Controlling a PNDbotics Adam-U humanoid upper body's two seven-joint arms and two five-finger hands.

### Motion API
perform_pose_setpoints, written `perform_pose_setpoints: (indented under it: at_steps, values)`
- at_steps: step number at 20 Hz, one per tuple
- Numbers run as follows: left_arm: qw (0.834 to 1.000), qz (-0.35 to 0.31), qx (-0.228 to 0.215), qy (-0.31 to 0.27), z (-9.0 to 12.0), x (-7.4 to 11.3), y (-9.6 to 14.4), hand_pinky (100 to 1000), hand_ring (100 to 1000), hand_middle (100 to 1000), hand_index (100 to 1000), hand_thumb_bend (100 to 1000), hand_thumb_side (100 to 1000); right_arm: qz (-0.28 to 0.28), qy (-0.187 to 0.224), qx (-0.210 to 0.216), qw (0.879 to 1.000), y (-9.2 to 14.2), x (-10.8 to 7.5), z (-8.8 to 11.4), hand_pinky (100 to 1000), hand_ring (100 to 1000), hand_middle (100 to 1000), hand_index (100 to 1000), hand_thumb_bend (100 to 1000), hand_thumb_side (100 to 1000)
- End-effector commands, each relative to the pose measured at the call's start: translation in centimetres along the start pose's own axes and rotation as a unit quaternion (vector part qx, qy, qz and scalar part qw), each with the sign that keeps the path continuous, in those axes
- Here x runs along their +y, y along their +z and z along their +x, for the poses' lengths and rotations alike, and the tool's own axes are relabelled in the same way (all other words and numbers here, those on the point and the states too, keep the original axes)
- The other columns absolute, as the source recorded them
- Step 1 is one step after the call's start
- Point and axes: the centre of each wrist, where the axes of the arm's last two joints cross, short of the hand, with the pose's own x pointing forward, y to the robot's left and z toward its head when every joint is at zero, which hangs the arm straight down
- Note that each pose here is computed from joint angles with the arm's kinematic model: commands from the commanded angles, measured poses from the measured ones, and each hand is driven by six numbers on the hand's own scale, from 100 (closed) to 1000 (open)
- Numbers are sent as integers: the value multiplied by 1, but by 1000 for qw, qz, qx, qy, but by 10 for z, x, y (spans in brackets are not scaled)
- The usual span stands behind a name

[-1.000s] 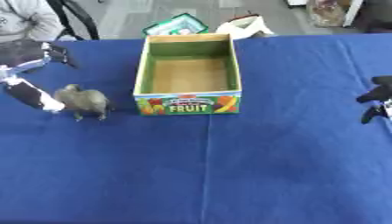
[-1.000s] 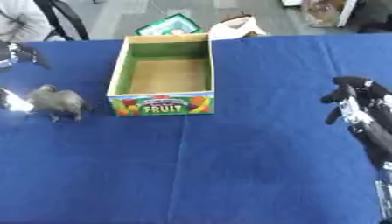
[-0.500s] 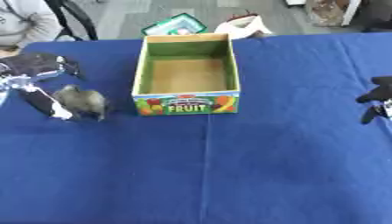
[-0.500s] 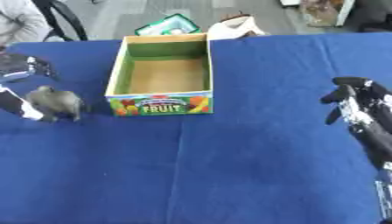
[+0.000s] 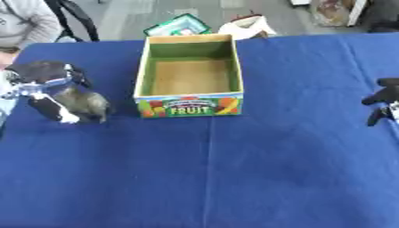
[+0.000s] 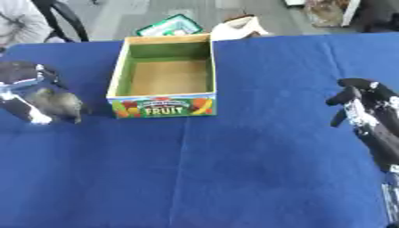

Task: Pick up objects on the table and place them in the box.

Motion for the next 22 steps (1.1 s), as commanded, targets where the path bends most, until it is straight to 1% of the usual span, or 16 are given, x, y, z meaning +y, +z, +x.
perform_pose_setpoints:
  at_steps: [1,2,3,5,6,10,11,12,15,17,21,22]
  values:
    - [1000,-2,3,-16,-6,9,2,687,660,606,748,472,424,5,13,-12,1000,-3,-5,7,359,609,509,728,100,440]
    - [1000,-8,1,-18,-5,7,1,667,629,582,726,453,417,6,13,-12,1000,-3,-4,7,359,609,509,728,100,440]
    - [1000,-13,0,-20,-5,6,1,667,629,582,726,453,417,6,12,-12,1000,-3,-4,7,359,609,509,728,100,440]
    - [1000,-13,-1,-22,-4,6,0,566,526,477,613,347,367,5,12,-12,1000,-3,-4,7,359,609,509,728,100,439]
    - [1000,-11,-1,-23,-4,5,0,535,493,439,565,309,350,5,12,-12,1000,-3,-4,7,359,609,509,728,100,439]
    - [1000,-1,1,-24,-5,5,0,428,376,301,439,199,301,5,12,-11,1000,-2,-4,7,359,610,509,728,100,441]
    - [1000,2,1,-23,-5,5,1,428,376,301,439,199,301,5,12,-11,1000,-2,-4,7,359,610,509,728,100,441]
    - [1000,7,1,-21,-6,6,1,394,341,263,405,163,286,5,12,-11,1000,-2,-4,7,359,610,509,728,100,441]
    - [1000,24,2,-14,-8,11,4,384,329,250,394,144,278,4,12,-10,1000,-2,-5,7,359,610,509,728,100,441]
    - [999,36,2,-18,-10,21,6,388,331,252,397,140,276,4,13,-9,1000,-1,-5,6,358,610,509,728,100,441]
    - [997,67,-2,-30,-12,52,9,397,334,253,397,154,270,7,13,-8,1000,-1,-5,6,359,610,509,728,100,441]
    - [996,76,-4,-34,-12,60,9,401,337,254,398,100,329,7,14,-7,1000,-1,-5,6,358,610,509,728,100,442]
